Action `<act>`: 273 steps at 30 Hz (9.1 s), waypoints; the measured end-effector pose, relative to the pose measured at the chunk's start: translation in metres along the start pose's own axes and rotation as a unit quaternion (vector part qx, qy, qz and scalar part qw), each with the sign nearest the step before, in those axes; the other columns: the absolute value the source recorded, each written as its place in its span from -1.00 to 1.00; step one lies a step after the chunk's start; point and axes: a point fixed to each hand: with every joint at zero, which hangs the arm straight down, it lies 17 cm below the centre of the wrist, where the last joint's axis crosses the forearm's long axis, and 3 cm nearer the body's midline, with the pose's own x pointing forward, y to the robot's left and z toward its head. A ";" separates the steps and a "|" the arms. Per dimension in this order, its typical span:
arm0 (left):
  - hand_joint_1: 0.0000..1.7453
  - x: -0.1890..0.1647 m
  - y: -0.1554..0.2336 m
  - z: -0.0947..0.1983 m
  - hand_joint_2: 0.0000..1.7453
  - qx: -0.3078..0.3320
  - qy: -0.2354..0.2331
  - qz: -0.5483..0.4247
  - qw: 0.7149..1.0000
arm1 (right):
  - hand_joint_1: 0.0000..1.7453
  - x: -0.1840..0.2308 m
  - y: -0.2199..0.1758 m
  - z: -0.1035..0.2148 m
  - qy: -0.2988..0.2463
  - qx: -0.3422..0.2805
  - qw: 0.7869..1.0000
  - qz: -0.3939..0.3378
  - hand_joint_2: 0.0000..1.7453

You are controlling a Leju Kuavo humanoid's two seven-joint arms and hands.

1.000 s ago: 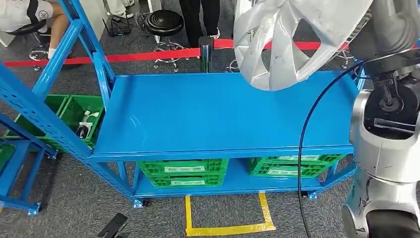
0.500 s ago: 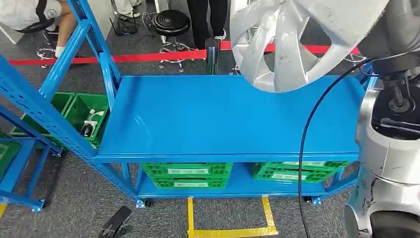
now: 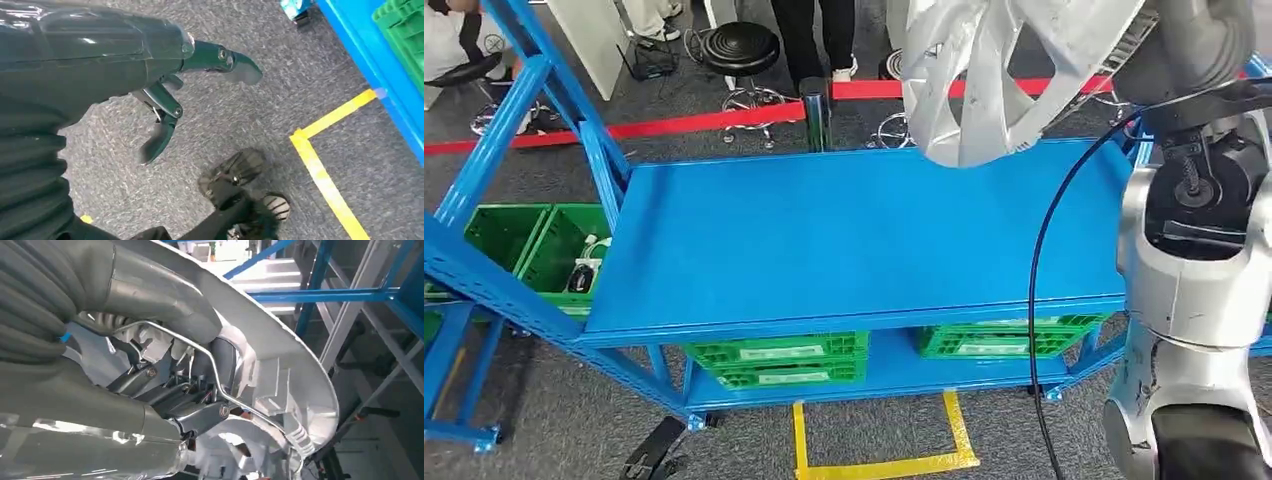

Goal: Take the parts from the cabinet and place them on the table.

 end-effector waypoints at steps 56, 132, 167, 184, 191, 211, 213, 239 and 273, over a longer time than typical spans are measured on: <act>-1.00 -0.053 0.029 0.012 1.00 0.045 0.063 0.008 0.997 | 1.00 -0.010 -0.011 0.007 0.005 -0.040 0.997 0.070 1.00; -1.00 -0.058 -0.020 0.001 1.00 0.079 0.037 0.275 0.957 | 1.00 -0.106 0.068 -0.010 0.081 0.006 0.997 -0.012 1.00; -1.00 -0.065 -0.020 0.002 1.00 0.085 0.044 0.269 0.958 | 1.00 -0.114 0.080 -0.012 0.088 0.018 0.996 -0.012 1.00; -1.00 -0.104 0.028 0.027 1.00 0.159 0.133 0.298 0.932 | 1.00 -0.108 0.096 -0.021 0.061 0.039 0.997 -0.035 1.00; -1.00 -0.081 -0.001 0.025 1.00 0.109 0.139 0.329 0.927 | 1.00 -0.108 0.115 -0.029 0.055 0.062 0.995 -0.058 1.00; -1.00 -0.037 -0.035 0.020 1.00 0.110 0.112 0.404 0.901 | 1.00 -0.146 0.148 -0.031 0.079 0.085 0.986 -0.119 1.00; -1.00 -0.035 -0.036 0.021 1.00 0.103 0.106 0.398 0.905 | 1.00 -0.148 0.147 -0.032 0.084 0.082 0.987 -0.114 1.00; -1.00 -0.035 -0.024 0.015 1.00 0.058 0.048 0.356 0.932 | 1.00 -0.130 0.165 -0.055 0.067 0.106 0.989 -0.075 1.00; -1.00 -0.069 -0.036 0.007 1.00 0.074 0.103 0.350 0.928 | 1.00 -0.166 0.165 -0.052 0.101 0.098 0.986 -0.085 1.00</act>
